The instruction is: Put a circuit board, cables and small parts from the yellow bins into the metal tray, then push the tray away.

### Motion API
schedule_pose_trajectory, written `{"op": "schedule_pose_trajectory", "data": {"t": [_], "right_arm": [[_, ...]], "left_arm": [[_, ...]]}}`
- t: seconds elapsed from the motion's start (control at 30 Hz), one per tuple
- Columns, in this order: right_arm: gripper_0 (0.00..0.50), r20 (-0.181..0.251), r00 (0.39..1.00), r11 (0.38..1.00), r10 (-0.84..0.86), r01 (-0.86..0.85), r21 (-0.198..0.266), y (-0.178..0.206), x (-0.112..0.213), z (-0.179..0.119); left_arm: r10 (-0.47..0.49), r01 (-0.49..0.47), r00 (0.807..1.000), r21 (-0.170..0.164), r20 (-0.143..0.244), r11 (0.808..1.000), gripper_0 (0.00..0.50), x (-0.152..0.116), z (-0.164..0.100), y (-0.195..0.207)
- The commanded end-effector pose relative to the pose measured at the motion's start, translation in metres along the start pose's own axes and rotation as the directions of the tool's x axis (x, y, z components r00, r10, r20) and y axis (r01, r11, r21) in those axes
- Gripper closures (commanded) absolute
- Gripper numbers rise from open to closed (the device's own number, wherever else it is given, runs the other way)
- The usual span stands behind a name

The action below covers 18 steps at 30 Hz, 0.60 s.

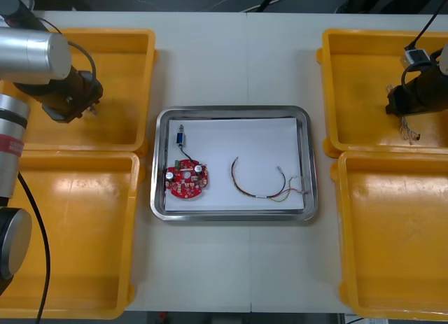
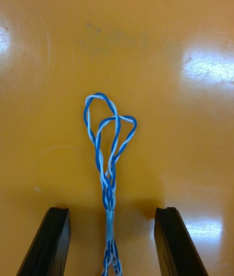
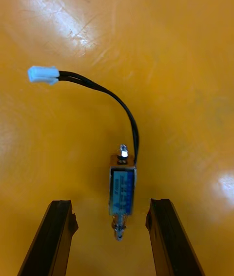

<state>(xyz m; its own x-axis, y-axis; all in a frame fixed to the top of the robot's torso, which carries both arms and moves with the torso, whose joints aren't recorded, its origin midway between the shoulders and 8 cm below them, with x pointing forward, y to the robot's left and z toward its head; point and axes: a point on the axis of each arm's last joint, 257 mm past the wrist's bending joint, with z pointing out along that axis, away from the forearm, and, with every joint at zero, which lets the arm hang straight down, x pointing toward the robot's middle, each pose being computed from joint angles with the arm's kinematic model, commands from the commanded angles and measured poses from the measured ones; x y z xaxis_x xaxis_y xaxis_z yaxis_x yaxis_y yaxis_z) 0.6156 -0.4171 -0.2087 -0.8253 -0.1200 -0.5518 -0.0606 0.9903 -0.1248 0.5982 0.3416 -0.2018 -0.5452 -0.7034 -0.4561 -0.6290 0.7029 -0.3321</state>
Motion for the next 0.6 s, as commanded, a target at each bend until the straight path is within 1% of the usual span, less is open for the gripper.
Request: {"op": "schedule_pose_trajectory", "data": {"t": [0.03, 0.13, 0.3, 0.33, 0.37, 0.4, 0.43, 0.47, 0.5, 0.53, 0.57, 0.6], "right_arm": [[0.0, -0.003, 0.999, 0.999, -0.039, 0.039, 0.002, 0.007, 0.003, 0.008], [0.0, -0.01, 0.999, 0.999, -0.035, 0.035, -0.002, 0.009, 0.007, 0.013], [0.0, -0.001, 1.0, 1.0, -0.026, 0.026, -0.005, 0.011, 0.008, 0.019], [0.0, -0.001, 1.0, 1.0, -0.027, 0.027, -0.005, 0.012, 0.008, 0.02], [0.028, 0.001, 1.0, 1.0, -0.028, 0.028, -0.006, 0.013, 0.008, 0.02], [0.118, -0.001, 1.0, 1.0, -0.028, 0.028, -0.008, 0.014, 0.008, 0.021], [0.238, 0.0, 1.0, 1.0, -0.028, 0.028, -0.008, 0.015, 0.008, 0.021], [0.306, -0.002, 1.0, 1.0, -0.028, 0.028, -0.007, 0.014, 0.009, 0.021], [0.403, -0.001, 1.0, 1.0, -0.03, 0.03, -0.007, 0.015, 0.008, 0.021], [0.403, -0.001, 1.0, 1.0, -0.03, 0.03, -0.007, 0.015, 0.008, 0.021], [0.457, -0.002, 0.999, 0.999, -0.032, 0.032, -0.005, 0.014, 0.008, 0.021], [0.483, -0.006, 0.999, 0.999, -0.032, 0.032, -0.004, 0.014, 0.01, 0.021]], "left_arm": [[0.048, -0.049, 0.999, 0.04, 0.012, 0.998, 0.046, -0.002, 0.004, -0.022], [0.05, -0.05, 0.999, 0.039, 0.011, 0.998, 0.046, -0.002, 0.004, -0.021], [0.048, -0.048, 0.999, 0.038, 0.012, 0.998, 0.046, -0.003, 0.004, -0.021], [0.048, -0.048, 0.999, 0.038, 0.012, 0.998, 0.052, -0.003, 0.004, -0.021], [0.048, -0.048, 0.999, 0.039, 0.013, 0.998, 0.062, -0.004, 0.003, -0.021], [0.048, -0.049, 0.999, 0.041, 0.014, 0.998, 0.093, -0.004, 0.003, -0.022], [0.05, -0.05, 0.999, 0.038, 0.014, 0.998, 0.157, -0.004, 0.003, -0.022], [0.048, -0.049, 0.999, 0.039, 0.015, 0.998, 0.19, -0.005, 0.003, -0.022], [0.048, -0.049, 0.999, 0.039, 0.015, 0.998, 0.275, -0.005, 0.003, -0.022], [0.048, -0.049, 0.999, 0.039, 0.015, 0.998, 0.275, -0.005, 0.003, -0.022], [0.049, -0.049, 0.999, 0.038, 0.016, 0.998, 0.428, -0.005, 0.003, -0.022], [0.049, -0.049, 0.999, 0.038, 0.016, 0.998, 0.499, -0.005, 0.003, -0.022]]}}
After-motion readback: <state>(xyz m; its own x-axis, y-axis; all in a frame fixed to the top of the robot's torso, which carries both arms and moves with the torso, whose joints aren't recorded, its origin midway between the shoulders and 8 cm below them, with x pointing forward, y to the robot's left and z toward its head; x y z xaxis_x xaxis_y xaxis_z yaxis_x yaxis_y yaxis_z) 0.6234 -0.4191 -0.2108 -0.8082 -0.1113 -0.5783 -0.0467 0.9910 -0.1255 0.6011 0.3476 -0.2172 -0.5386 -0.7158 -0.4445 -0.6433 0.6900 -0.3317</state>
